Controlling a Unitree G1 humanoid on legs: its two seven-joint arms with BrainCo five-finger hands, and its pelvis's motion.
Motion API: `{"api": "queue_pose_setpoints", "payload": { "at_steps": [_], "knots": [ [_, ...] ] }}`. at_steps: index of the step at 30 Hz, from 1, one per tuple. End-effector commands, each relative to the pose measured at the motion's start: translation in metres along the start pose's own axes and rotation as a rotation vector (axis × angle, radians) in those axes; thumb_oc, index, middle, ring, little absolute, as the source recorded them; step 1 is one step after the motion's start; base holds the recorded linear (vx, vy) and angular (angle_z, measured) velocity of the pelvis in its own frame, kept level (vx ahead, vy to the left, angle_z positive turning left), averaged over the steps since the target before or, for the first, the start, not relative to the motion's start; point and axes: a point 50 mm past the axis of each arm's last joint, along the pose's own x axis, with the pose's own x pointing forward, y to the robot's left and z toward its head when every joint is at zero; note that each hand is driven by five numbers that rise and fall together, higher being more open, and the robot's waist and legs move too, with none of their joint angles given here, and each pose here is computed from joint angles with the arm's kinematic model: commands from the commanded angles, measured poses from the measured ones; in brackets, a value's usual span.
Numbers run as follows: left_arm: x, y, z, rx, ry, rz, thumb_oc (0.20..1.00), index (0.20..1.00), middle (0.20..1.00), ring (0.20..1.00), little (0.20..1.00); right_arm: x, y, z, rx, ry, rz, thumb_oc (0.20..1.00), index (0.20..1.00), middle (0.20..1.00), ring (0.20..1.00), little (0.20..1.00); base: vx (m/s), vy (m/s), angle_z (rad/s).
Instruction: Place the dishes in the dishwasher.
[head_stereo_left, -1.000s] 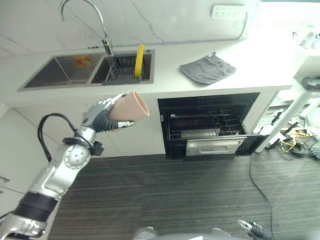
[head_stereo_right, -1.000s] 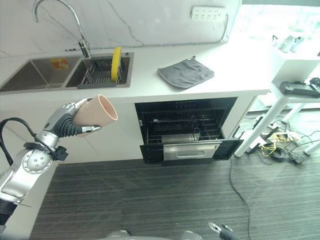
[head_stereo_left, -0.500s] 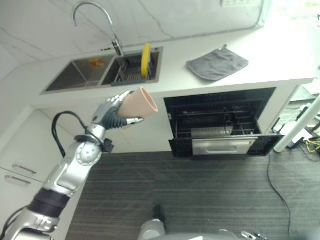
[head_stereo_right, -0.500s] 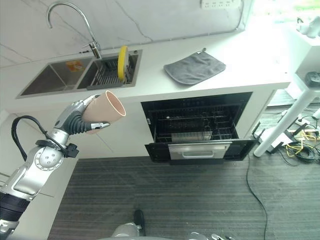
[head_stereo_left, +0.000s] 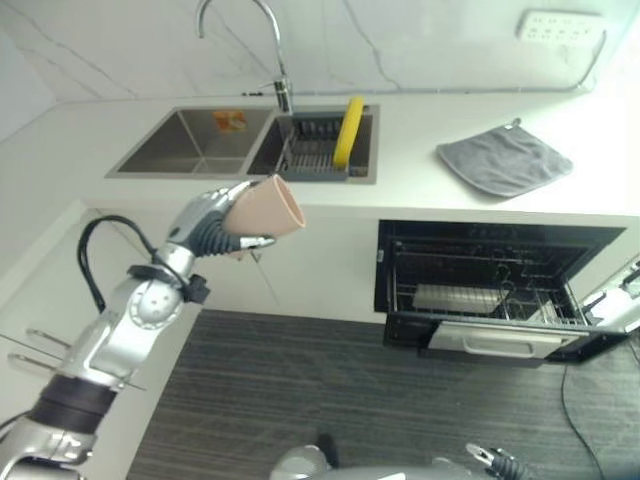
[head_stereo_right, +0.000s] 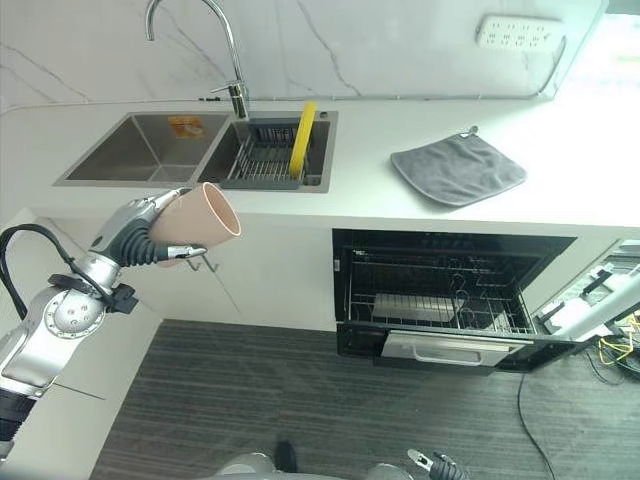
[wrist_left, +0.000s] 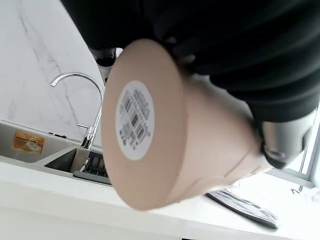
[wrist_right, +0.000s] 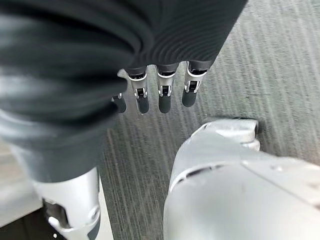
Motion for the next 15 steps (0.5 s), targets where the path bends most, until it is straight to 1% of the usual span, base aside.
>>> {"api": "queue_pose_setpoints", "payload": {
  "at_steps": [1, 5, 9, 12, 15],
  "knots": [
    [0.013, 0.034, 0.021, 0.026, -0.118, 0.162, 0.200, 0.200, 0.200, 0.200, 0.200, 0.000, -0.003, 0.005, 0.055, -0.029, -0.027, 1.000, 1.000, 1.000, 1.000, 1.000, 0.20, -0.210, 0.01],
    [0.016, 0.034, 0.021, 0.034, -0.123, 0.145, 0.200, 0.200, 0.200, 0.200, 0.200, 0.000, 0.005, -0.006, 0.064, 0.007, -0.025, 1.000, 1.000, 1.000, 1.000, 1.000, 0.25, -0.224, 0.00],
    [0.019, 0.031, 0.023, 0.034, -0.099, 0.136, 0.200, 0.200, 0.200, 0.200, 0.200, 0.000, 0.005, -0.011, 0.016, 0.051, -0.023, 1.000, 1.000, 1.000, 1.000, 1.000, 0.38, -0.366, 0.27],
    [0.015, 0.029, 0.026, 0.016, -0.094, 0.155, 0.200, 0.200, 0.200, 0.200, 0.200, 0.001, -0.003, 0.000, -0.062, 0.048, -0.030, 1.000, 1.000, 1.000, 1.000, 1.000, 0.21, -0.138, 0.19],
    [0.015, 0.027, 0.031, -0.008, -0.119, 0.180, 0.200, 0.200, 0.200, 0.200, 0.200, -0.001, -0.015, 0.006, -0.072, 0.032, -0.047, 1.000, 1.000, 1.000, 1.000, 1.000, 0.10, 0.060, 0.05]
  ]
}}
